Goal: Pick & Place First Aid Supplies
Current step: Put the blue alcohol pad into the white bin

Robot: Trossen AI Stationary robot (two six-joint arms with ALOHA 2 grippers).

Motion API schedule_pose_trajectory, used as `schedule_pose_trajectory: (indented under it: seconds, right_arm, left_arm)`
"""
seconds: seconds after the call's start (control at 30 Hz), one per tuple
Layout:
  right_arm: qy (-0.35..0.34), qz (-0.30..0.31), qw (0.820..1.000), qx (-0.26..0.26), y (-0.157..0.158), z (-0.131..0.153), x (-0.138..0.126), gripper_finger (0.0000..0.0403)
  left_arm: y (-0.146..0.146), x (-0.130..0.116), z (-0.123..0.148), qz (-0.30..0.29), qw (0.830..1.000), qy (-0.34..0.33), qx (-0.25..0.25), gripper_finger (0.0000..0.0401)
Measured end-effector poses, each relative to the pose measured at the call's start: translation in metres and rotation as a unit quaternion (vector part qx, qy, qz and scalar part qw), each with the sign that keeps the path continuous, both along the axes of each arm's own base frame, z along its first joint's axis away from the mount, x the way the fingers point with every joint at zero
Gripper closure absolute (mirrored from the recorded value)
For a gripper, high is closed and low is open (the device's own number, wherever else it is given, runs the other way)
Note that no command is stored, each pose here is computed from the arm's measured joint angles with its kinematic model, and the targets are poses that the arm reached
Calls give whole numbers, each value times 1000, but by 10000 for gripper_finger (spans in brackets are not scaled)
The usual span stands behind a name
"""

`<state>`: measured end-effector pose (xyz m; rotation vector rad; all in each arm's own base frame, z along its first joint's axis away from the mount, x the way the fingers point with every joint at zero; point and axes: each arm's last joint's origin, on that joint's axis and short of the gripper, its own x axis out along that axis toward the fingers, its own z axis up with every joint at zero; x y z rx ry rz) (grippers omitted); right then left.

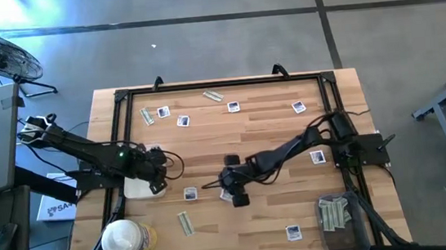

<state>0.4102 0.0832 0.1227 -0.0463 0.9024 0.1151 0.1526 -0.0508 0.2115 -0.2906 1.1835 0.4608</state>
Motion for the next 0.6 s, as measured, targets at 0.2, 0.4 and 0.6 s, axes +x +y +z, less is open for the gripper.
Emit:
schedule_pose_trajectory:
  seconds: [0.2,0.4,0.6]
  right_arm:
    - [4,-6,1000,-5,0,-8,2,274]
    - [6,-20,1000,0,-4,-9,3,295]
    - [5,-19,1000,2,-4,-9,3,321]
  left_arm:
    - [1,11,5,17,994,-84,62,178]
    - [0,24,13,21,977,-173,126,178]
    - [-6,43,20,5,959,-250,134,178]
